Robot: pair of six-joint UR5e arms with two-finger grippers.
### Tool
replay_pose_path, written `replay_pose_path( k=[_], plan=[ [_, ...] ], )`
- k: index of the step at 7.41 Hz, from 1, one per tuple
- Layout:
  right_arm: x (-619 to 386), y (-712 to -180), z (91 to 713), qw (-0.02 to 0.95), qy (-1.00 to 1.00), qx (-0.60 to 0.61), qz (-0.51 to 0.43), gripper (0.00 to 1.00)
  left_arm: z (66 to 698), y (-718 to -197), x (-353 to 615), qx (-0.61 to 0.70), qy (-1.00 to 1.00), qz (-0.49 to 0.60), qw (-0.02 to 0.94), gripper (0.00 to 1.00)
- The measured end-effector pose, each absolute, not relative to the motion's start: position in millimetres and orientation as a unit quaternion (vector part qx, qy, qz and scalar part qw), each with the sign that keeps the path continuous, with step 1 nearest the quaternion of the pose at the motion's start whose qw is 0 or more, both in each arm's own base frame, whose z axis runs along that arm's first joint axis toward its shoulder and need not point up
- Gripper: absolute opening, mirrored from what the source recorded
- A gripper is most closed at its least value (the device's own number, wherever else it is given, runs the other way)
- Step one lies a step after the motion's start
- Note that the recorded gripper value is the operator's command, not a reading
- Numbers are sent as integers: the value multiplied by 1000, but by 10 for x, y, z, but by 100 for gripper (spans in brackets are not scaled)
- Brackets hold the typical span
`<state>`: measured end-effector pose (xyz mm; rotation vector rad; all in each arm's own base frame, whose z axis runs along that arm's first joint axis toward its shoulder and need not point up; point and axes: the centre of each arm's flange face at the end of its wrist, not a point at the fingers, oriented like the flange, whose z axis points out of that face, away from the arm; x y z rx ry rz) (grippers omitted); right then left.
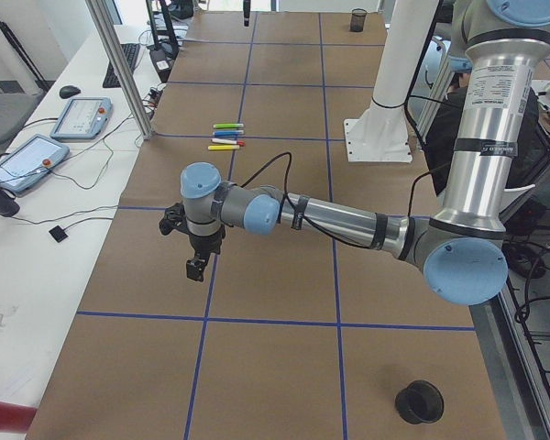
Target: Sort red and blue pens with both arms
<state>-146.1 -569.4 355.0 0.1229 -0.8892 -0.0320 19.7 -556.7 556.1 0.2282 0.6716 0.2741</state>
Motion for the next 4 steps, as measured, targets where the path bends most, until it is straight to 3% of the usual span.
replay_pose_path(
  k=[4],
  plan=[
    [-3254, -6025, 2368, 921, -385, 46, -42, 100, 5551, -5564, 202, 112, 330, 135, 928, 100]
  ],
)
